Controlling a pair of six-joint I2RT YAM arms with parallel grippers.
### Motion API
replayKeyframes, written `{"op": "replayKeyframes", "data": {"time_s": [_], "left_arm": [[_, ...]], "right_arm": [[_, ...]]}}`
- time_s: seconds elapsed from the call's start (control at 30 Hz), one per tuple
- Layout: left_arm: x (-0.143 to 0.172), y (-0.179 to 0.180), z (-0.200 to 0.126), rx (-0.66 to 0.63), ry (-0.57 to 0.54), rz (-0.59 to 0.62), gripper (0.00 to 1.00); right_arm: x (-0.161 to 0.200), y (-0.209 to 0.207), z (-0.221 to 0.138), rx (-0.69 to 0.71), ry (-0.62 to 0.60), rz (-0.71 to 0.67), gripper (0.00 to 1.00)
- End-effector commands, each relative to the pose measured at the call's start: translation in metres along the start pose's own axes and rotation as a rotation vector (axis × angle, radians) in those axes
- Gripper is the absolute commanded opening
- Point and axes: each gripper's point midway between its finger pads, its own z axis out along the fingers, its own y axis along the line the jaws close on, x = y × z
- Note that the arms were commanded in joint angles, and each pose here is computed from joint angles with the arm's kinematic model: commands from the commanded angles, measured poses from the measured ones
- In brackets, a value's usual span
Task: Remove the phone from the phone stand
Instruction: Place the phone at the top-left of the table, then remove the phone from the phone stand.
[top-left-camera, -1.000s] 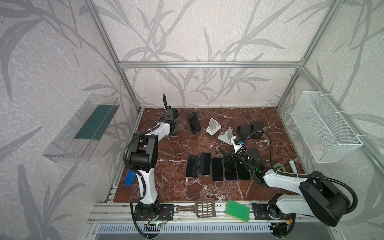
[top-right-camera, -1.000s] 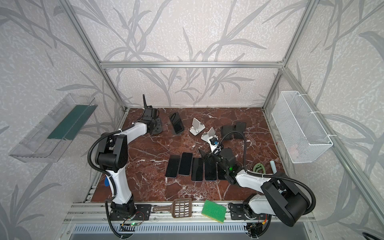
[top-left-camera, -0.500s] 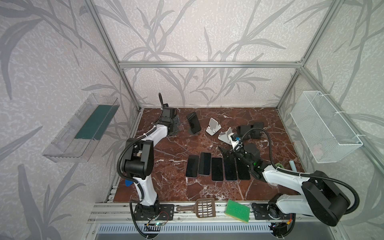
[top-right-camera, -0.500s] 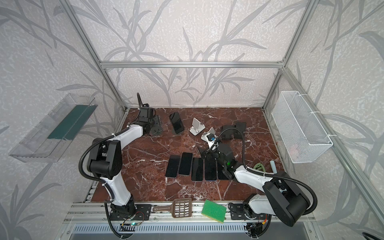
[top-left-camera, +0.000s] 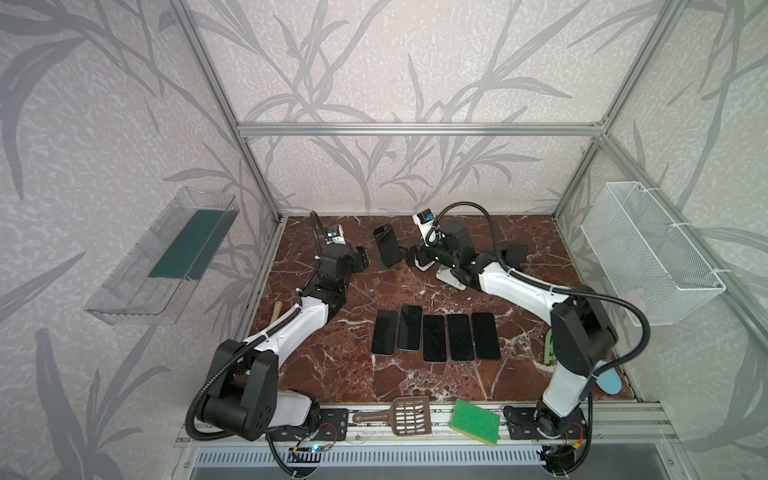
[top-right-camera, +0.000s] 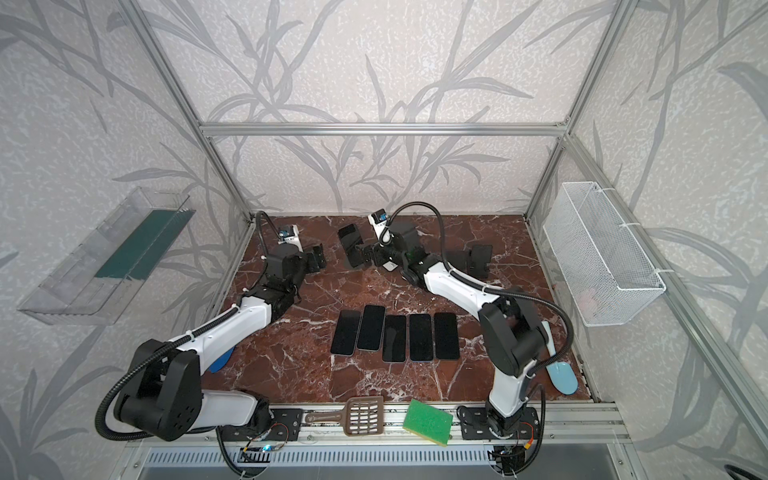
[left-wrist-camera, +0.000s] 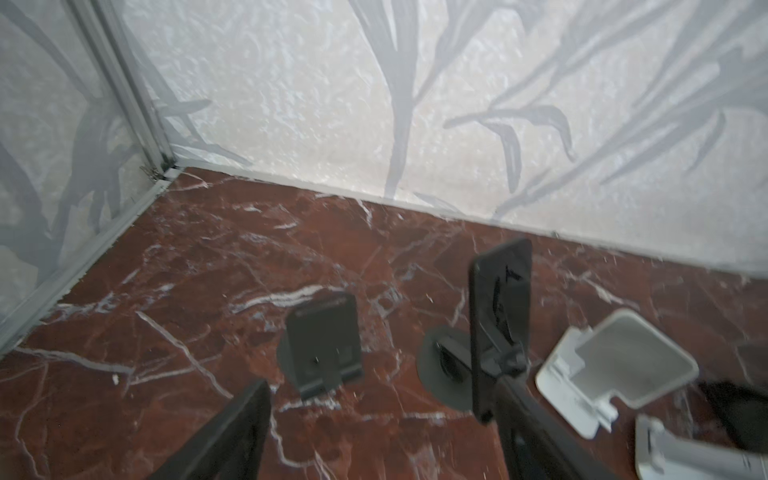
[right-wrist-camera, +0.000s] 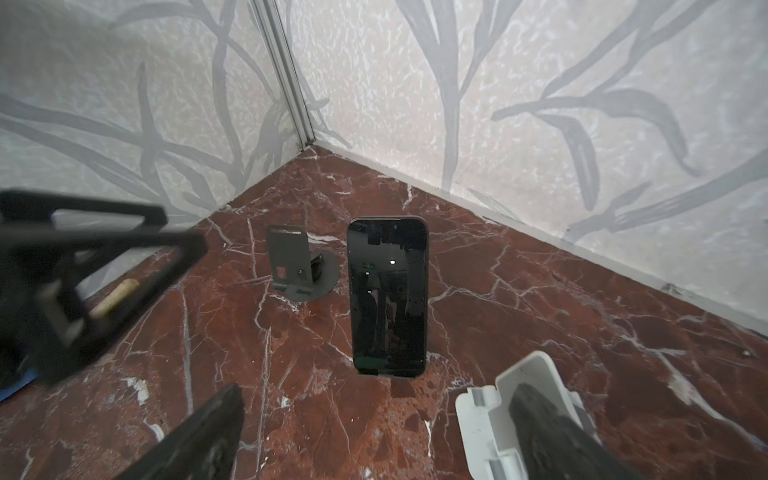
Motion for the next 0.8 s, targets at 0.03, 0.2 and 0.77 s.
{"op": "replayKeyframes", "data": {"time_s": [0.03, 0.2, 0.77], "left_arm": [[-0.004, 0.001, -0.02, 0.008, -0.119, 0.029, 0.85], [0.017, 0.016, -0.027, -0.026, -0.095, 0.051, 0.86], [0.036, 0.0, -0.017, 0.069, -0.063, 0.132, 0.86]], "right_arm": [[0.029, 0.011, 0.031, -0.007, 0.159, -0.003, 0.99], [0.027, 0.006, 0.059, 0.022, 0.158, -0.008, 0.99], [0.019, -0.018, 0.127, 0.088, 0.165, -0.014, 0.99]]}}
